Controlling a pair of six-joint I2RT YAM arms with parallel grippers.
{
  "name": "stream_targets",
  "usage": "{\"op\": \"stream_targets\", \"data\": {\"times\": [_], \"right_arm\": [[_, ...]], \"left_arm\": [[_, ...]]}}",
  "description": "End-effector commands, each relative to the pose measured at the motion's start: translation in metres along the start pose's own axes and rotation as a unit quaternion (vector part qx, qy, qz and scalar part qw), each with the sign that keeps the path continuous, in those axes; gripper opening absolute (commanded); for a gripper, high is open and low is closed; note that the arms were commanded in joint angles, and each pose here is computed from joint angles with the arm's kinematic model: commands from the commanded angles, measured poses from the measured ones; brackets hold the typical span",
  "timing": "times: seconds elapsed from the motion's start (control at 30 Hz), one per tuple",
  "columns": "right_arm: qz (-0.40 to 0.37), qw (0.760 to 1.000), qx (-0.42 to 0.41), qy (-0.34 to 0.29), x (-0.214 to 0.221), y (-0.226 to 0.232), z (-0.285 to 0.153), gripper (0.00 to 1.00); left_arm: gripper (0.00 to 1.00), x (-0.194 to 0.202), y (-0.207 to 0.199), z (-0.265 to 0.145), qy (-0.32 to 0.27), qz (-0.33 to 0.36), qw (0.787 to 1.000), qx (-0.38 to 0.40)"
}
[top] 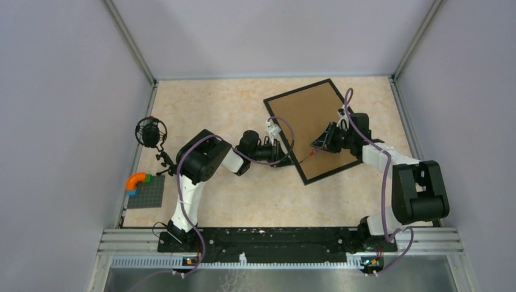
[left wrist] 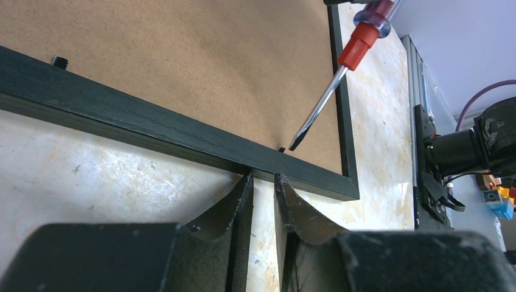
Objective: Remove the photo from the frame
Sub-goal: Release the photo frame item from the photo frame.
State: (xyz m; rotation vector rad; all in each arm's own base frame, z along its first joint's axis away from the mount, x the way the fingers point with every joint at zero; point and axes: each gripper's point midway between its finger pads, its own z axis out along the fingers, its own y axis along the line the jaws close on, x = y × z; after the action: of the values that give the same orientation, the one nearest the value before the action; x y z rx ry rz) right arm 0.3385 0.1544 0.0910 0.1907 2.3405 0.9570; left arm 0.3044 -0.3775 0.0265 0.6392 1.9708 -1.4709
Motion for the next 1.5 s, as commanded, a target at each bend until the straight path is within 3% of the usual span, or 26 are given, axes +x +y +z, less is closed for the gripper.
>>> {"op": "stream_targets", "data": {"times": [0.0,0.53,0.8,1.1,1.47], "right_arm": [[-0.018,1.0,-0.007,-0.017,-0.016,-0.001,0.002,0.0],[-0.019,1.0,-0.011,0.005,0.002,-0.011,0.013,0.0],[-0.044,0.998,-0.04,0.029,0.018,0.011,0.014,0.0],[-0.051,0.998,-0.035,-0.015,-0.032,0.001,-0.002,0.0],[-0.016,0.999,-0.044,0.0,-0.017,-0.01,0.014,0.0]], "left_arm": [[0.26,0.041,0.04,-0.006,0.034,-0.03,0.996,-0.076],[0.26,0.041,0.04,-0.006,0.036,-0.032,0.996,-0.075],[0.26,0.041,0.04,-0.005,0.036,-0.032,0.996,-0.072],[0.26,0.041,0.04,-0.007,0.037,-0.03,0.996,-0.075],[0.26,0.042,0.04,-0.005,0.039,-0.03,0.996,-0.07]]}}
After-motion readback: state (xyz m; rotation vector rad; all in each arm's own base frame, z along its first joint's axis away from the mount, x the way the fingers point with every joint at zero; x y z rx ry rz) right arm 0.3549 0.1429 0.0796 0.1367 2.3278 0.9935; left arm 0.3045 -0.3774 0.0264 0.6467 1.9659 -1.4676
